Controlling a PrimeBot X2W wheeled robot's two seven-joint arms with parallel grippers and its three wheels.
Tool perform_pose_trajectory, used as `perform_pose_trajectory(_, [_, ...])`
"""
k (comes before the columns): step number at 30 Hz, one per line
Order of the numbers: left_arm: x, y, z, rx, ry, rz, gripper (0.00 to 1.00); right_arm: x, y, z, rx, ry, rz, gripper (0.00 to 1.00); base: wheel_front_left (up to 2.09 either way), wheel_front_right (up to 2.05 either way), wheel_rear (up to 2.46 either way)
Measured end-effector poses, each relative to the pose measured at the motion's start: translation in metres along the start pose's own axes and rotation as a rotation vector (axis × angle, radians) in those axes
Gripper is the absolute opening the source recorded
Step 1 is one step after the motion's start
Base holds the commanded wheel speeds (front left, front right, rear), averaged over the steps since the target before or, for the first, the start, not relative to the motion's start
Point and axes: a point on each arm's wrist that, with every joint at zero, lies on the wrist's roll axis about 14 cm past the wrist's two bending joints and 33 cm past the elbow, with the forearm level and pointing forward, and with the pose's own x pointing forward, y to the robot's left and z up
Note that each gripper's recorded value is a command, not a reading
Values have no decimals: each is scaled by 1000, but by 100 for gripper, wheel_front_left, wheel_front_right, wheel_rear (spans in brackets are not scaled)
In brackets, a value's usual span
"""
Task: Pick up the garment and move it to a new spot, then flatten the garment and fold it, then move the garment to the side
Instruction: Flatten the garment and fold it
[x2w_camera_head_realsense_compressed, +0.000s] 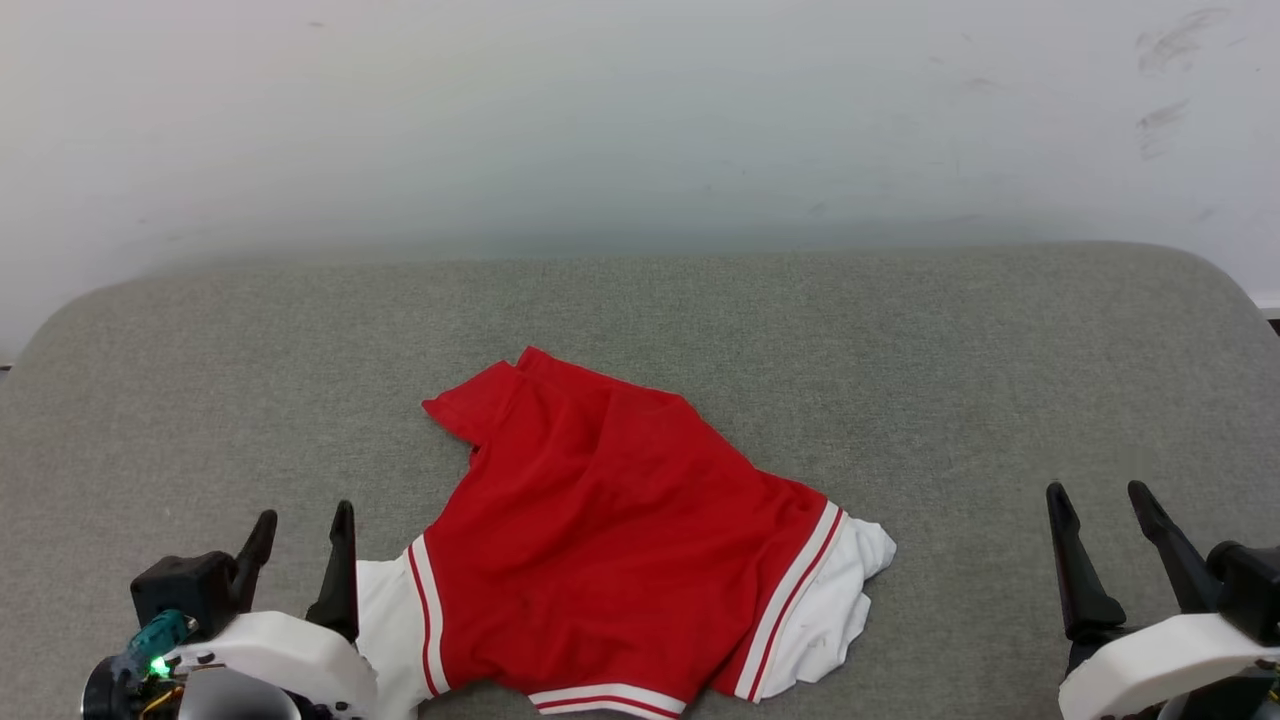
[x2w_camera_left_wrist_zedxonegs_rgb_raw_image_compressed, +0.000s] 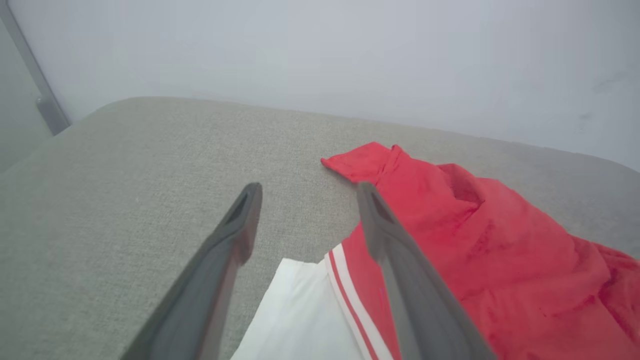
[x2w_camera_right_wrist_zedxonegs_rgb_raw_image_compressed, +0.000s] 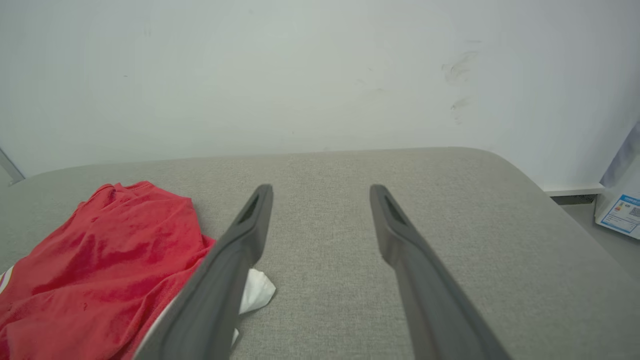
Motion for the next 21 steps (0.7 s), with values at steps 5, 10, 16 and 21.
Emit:
perform_pose_trajectory(5, [0, -20, 31, 51, -159, -58, 100, -2, -4, -16, 3, 96, -12, 100, 0, 0, 0])
perform_pose_trajectory(10, [-4, -31, 50, 74, -246, -73, 100, -3, 6, -43, 4, 262, 21, 100, 0, 0, 0])
perform_pose_trajectory(16, [-10, -31, 52, 65, -265, -58, 100, -5, 28, -71, -24, 461, 118, 100, 0, 0, 0])
perform_pose_trajectory(21, [-11, -26, 43, 52, -238, -32, 100, -8, 55, -98, -49, 633, 246, 100, 0, 0, 0])
